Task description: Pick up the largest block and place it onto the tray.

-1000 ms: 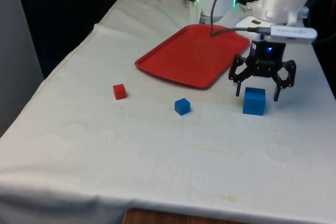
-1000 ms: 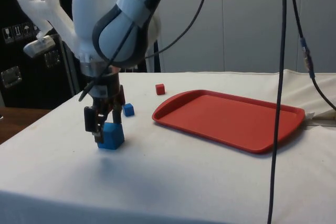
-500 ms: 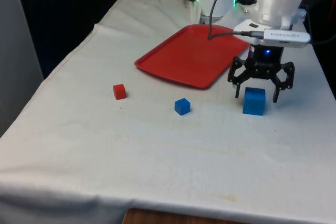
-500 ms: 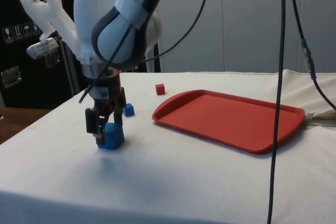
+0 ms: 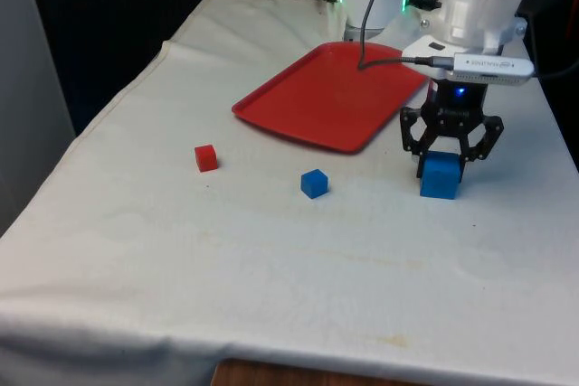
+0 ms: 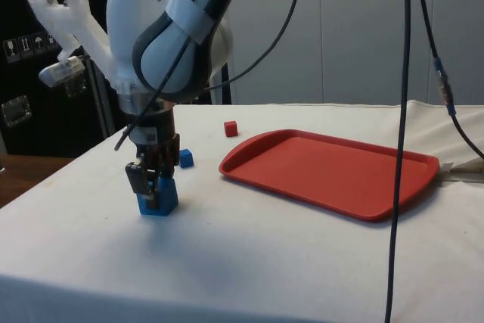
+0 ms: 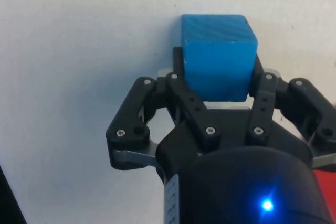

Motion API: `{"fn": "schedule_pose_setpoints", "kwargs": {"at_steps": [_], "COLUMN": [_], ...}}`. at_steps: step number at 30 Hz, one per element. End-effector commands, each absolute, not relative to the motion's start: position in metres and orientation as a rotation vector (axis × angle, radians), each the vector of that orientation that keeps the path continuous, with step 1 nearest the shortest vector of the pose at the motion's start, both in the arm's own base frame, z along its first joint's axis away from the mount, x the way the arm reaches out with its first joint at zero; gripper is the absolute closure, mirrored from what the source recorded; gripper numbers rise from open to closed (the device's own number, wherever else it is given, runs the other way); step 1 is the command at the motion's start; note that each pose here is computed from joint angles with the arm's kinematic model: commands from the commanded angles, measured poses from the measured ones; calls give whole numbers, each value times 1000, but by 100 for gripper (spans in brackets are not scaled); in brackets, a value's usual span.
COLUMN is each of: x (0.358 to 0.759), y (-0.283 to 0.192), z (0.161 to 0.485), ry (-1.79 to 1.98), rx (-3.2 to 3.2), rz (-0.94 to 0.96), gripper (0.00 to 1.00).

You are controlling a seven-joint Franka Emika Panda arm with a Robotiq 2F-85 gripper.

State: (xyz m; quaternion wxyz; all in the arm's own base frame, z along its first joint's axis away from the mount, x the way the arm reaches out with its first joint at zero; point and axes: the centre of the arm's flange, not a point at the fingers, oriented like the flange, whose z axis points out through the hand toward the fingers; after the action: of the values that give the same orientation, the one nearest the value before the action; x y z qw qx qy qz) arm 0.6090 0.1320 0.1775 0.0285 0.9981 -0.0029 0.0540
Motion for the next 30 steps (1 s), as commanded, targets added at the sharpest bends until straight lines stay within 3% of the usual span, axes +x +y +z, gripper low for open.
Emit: {"fn": "schedule_pose_setpoints", "kwargs": {"at_steps": [1, 20, 30], "x": [609, 610, 606], "y": [132, 126, 121], "z": [177, 185, 210], "ry": [-12, -19, -31], "rx": [3087, 3077, 3086], "rz": [165, 172, 177], "gripper": [100, 100, 100]}}
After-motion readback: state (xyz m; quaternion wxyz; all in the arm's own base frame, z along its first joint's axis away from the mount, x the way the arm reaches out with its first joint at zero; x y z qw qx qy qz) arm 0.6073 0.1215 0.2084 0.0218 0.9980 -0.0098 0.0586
